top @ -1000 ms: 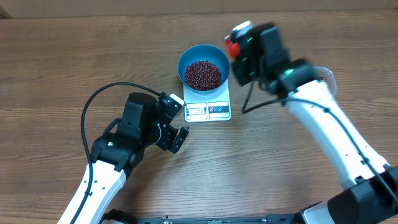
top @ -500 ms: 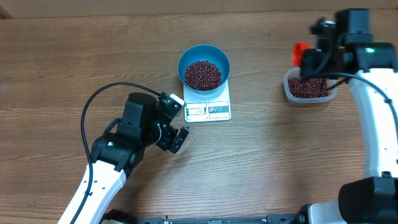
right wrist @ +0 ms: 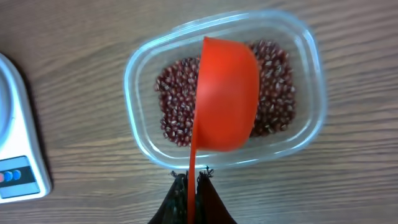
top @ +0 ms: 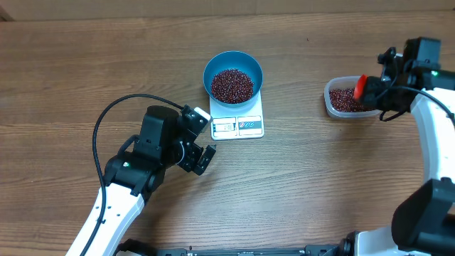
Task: Scoop item into bowl and weigh 150g on scale
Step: 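Dip the red scoop into the tub beans and lift it, then carry the filled scoop over the teal bowl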
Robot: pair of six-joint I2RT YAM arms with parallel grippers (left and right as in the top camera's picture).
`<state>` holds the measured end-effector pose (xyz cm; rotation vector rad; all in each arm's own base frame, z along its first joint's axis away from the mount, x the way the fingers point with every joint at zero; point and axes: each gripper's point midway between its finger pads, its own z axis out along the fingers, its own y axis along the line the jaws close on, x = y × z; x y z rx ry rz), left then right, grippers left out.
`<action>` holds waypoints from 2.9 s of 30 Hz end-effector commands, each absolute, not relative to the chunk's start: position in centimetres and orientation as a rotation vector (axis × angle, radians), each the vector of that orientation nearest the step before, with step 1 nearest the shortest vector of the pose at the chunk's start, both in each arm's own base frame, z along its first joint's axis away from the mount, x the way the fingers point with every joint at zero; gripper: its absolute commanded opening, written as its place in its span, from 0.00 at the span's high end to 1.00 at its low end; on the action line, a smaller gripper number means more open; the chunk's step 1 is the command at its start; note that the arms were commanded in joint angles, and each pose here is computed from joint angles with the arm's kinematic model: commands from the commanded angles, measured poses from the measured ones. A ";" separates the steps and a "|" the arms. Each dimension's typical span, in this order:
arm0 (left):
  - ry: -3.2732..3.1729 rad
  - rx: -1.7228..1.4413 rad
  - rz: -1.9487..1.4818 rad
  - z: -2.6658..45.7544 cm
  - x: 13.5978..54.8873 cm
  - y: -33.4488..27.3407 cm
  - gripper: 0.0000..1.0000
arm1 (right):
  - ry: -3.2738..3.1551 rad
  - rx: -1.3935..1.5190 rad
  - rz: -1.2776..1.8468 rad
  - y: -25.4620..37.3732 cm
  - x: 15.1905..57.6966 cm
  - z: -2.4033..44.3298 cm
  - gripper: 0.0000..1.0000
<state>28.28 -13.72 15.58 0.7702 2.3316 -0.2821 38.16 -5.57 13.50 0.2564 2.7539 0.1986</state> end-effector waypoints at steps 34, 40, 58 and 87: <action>2.330 0.804 -0.284 15.2 28.1 -13.9 0.00 | 2.862 0.197 0.402 -1.9 39.2 7.9 0.96; 2.336 0.805 -0.284 15.1 28.0 -13.8 0.00 | 2.829 0.266 0.430 -3.7 39.6 9.5 0.96; 2.337 0.806 -0.284 15.0 28.0 -13.8 0.00 | 2.659 0.091 0.844 -1.7 39.9 17.2 0.96; 2.337 0.806 -0.284 15.0 28.0 -13.8 0.01 | 2.544 -0.609 0.707 20.3 40.7 20.0 0.96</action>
